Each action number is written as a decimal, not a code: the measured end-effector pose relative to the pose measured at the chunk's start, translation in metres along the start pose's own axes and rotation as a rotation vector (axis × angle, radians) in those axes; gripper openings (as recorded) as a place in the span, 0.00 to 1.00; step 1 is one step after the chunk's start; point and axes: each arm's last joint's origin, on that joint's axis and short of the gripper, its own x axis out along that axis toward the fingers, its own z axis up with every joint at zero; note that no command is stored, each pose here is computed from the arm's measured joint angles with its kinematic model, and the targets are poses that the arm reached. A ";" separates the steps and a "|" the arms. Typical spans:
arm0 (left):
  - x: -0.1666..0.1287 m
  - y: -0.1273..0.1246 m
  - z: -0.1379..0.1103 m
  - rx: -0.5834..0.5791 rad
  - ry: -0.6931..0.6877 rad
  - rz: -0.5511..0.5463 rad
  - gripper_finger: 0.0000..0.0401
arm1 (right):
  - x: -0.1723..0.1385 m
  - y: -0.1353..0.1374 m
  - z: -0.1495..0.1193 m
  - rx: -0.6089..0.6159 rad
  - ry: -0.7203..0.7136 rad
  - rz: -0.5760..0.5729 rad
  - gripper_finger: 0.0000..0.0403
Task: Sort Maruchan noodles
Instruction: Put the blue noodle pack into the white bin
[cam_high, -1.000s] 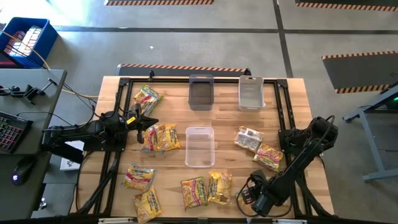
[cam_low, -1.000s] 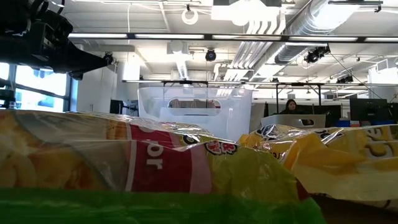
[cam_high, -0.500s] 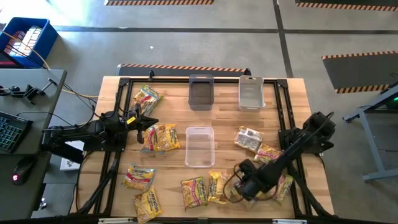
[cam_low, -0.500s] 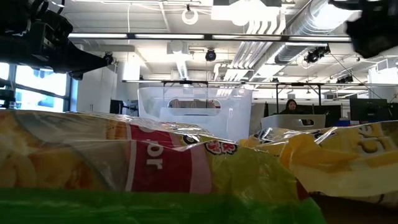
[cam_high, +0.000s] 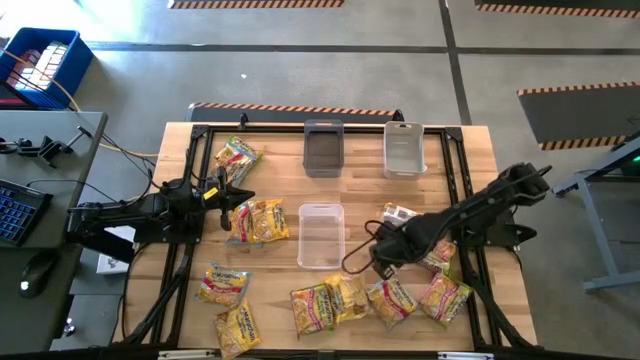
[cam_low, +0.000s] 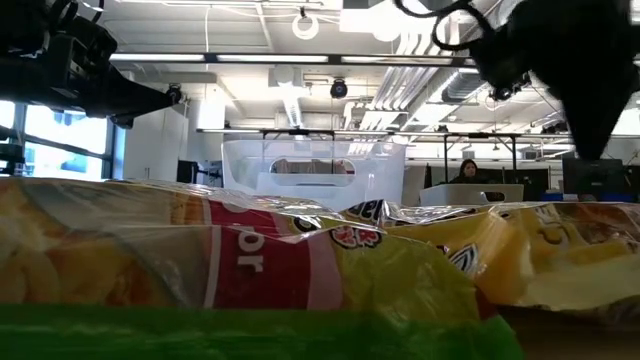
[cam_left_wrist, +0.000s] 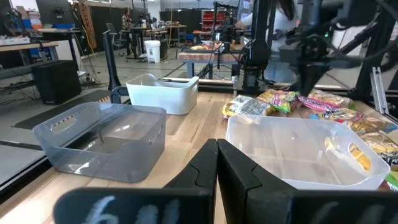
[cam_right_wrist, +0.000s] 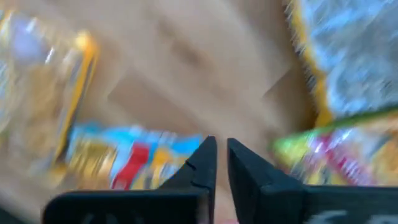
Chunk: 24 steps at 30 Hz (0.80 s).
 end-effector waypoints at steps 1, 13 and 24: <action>0.000 0.000 0.000 0.000 0.000 0.000 0.00 | -0.002 0.001 -0.004 -0.004 0.030 0.022 0.12; 0.000 0.000 0.000 0.000 0.000 0.000 0.00 | 0.024 0.026 -0.075 0.109 0.036 0.304 0.53; 0.000 0.000 0.000 0.000 0.000 0.000 0.00 | 0.043 0.009 -0.088 0.129 -0.001 0.207 0.65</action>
